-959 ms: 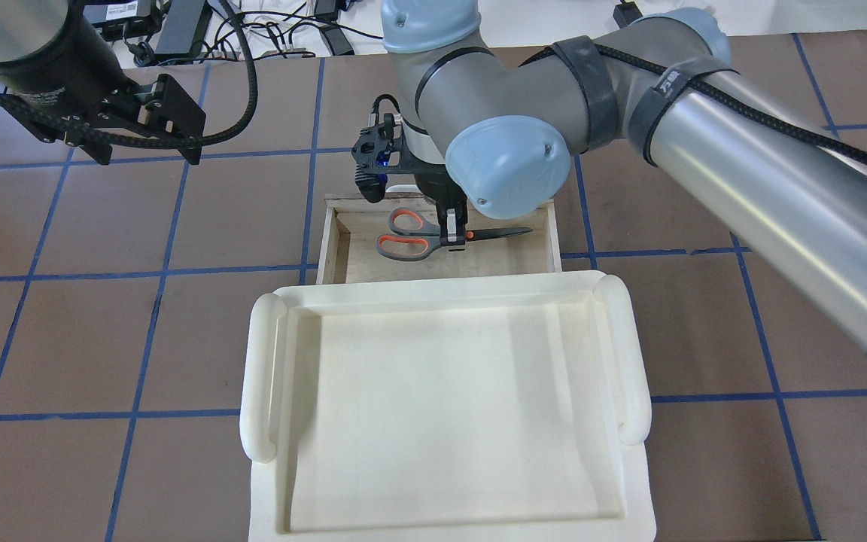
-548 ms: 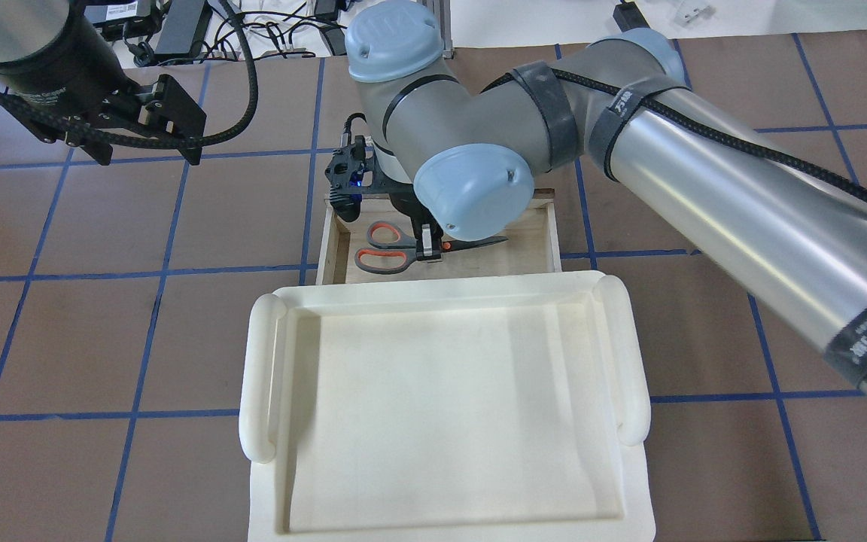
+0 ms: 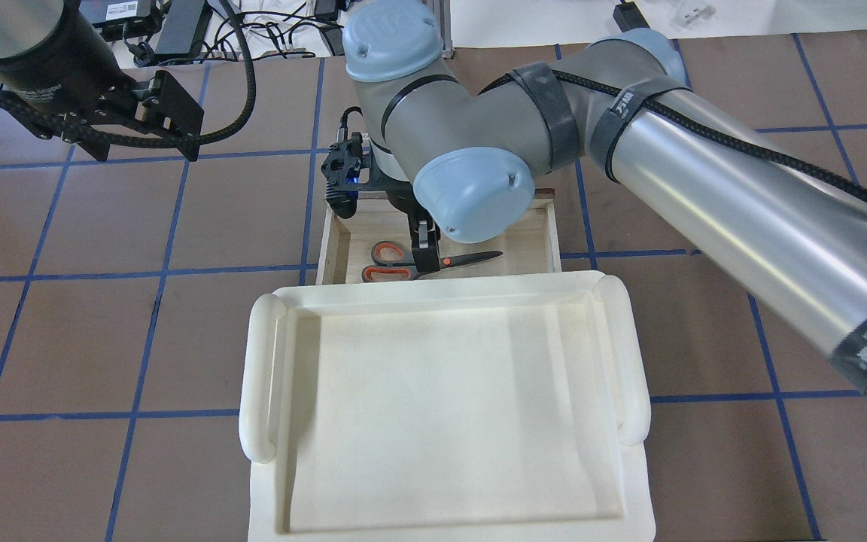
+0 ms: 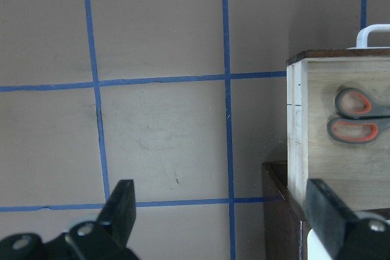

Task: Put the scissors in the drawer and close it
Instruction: 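Raise the right gripper away while the left arm moves toward the drawer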

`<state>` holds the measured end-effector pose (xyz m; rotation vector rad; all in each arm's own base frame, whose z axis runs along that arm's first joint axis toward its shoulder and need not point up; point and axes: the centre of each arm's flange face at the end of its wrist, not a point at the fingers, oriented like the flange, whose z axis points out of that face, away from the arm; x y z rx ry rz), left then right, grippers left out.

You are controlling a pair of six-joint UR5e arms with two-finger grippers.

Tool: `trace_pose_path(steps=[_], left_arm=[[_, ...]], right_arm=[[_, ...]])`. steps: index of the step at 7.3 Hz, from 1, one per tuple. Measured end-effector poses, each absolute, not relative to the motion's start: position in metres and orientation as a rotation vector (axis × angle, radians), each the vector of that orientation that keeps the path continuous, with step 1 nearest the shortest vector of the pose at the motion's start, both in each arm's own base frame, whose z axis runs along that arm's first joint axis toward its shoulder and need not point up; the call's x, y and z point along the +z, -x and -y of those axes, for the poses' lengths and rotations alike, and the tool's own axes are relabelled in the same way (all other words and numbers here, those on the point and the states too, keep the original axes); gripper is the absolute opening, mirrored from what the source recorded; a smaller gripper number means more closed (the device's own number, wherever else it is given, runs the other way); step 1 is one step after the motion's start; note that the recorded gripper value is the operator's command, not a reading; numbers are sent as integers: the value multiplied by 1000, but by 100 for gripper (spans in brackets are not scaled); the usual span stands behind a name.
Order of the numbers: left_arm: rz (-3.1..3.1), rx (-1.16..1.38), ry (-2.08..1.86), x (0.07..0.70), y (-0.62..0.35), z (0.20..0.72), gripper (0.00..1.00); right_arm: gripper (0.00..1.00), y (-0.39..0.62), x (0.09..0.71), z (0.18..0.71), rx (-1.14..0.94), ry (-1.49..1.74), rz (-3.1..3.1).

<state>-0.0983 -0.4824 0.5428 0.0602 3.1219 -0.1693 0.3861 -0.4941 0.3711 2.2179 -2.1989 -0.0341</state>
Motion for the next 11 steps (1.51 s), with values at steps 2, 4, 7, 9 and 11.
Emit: trace_pose_path(steps=[2,4,7,9,11], left_arm=[[-3122,-198,-37,543,99,488,100],[-3122,-257,-13,541,120,498,100],[-3105,-343,19,502,207,529,100],[-3110,-384,4,476,254,564,100],[-3120,-360,-13,444,290,610,100]], right_arm=[[100,-343,405,513,64,-1873,2491],[100,-281,426,541,137,-1359,2854],[100,-204,452,557,182,-574,3089],[100,-174,465,559,219,-374,3101],[100,-144,480,558,252,-204,3101]])
